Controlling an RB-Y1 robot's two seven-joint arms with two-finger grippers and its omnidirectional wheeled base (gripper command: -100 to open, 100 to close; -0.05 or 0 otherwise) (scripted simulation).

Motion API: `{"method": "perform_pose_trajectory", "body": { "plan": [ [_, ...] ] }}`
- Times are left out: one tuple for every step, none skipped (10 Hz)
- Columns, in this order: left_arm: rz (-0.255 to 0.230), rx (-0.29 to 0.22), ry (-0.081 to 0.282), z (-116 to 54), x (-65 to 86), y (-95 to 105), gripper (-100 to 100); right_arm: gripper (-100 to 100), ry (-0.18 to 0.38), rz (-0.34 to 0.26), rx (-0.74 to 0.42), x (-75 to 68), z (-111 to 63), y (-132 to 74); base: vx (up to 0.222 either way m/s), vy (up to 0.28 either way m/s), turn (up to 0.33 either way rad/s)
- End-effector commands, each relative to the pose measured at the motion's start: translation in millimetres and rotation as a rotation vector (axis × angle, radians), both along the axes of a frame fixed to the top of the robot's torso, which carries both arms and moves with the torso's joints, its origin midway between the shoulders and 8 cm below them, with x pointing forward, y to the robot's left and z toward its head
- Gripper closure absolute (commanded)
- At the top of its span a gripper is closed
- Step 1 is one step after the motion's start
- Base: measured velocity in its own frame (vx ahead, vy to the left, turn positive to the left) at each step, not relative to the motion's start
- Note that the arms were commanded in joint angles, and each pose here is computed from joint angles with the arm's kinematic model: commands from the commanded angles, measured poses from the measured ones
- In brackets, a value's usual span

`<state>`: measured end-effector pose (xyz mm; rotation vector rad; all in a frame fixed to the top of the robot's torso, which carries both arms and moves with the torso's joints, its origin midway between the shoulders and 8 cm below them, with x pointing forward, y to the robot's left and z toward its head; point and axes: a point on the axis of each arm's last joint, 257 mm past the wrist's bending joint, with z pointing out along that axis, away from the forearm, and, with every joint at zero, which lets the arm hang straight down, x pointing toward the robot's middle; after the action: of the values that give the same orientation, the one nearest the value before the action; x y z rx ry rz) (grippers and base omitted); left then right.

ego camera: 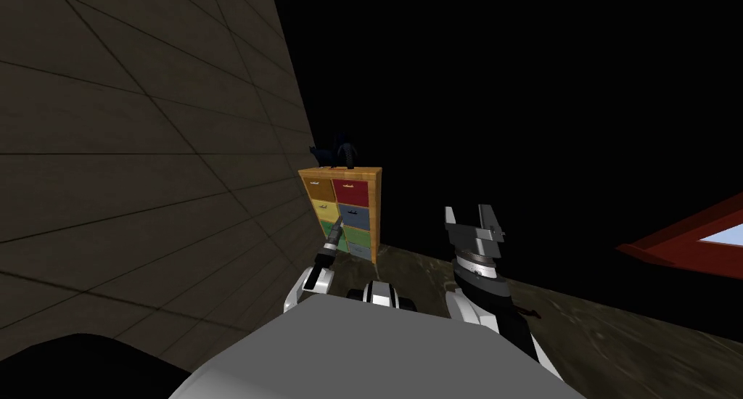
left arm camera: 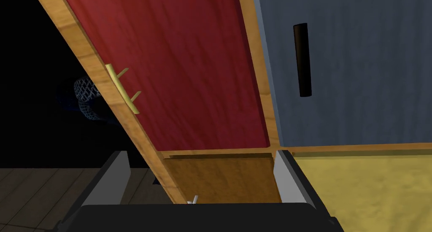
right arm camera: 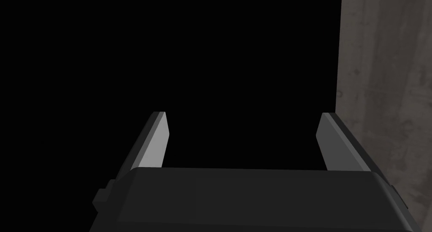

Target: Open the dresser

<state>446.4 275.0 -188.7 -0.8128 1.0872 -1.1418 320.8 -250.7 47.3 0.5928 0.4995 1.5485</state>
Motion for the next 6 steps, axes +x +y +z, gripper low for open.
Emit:
{"method": "perform_pose_trajectory", "body": {
  "plan": [
    [-0.001, 0.004, 0.049, -25.1, 6.0, -2.3, -100, 0, 0.0, 0.0, 0.0, 0.0, 0.0, 0, 0.132, 0.008, -0.037],
    [-0.001, 0.004, 0.067, -34.3, 8.0, -3.6, -100, 0, 0.0, 0.0, 0.0, 0.0, 0.0, 0, 0.112, 0.0, -0.038],
    [-0.001, 0.003, 0.085, -43.3, 9.8, -5.1, -100, 0, 0.0, 0.0, 0.0, 0.0, 0.0, 0, 0.101, -0.019, -0.036],
    [-0.001, 0.001, 0.102, -52.0, 11.5, -7.0, -100, 0, 0.0, 0.0, 0.0, 0.0, 0.0, 0, 0.091, -0.018, -0.032],
    [-0.001, -0.001, 0.118, -60.1, 12.9, -9.0, -100, 0, 0.0, 0.0, 0.0, 0.0, 0.0, 0, 0.095, 0.003, -0.033],
    [-0.002, -0.004, 0.133, -67.6, 14.1, -11.2, -100, 0, 0.0, 0.0, 0.0, 0.0, 0.0, 0, 0.1, 0.005, -0.034]
  ]
}}
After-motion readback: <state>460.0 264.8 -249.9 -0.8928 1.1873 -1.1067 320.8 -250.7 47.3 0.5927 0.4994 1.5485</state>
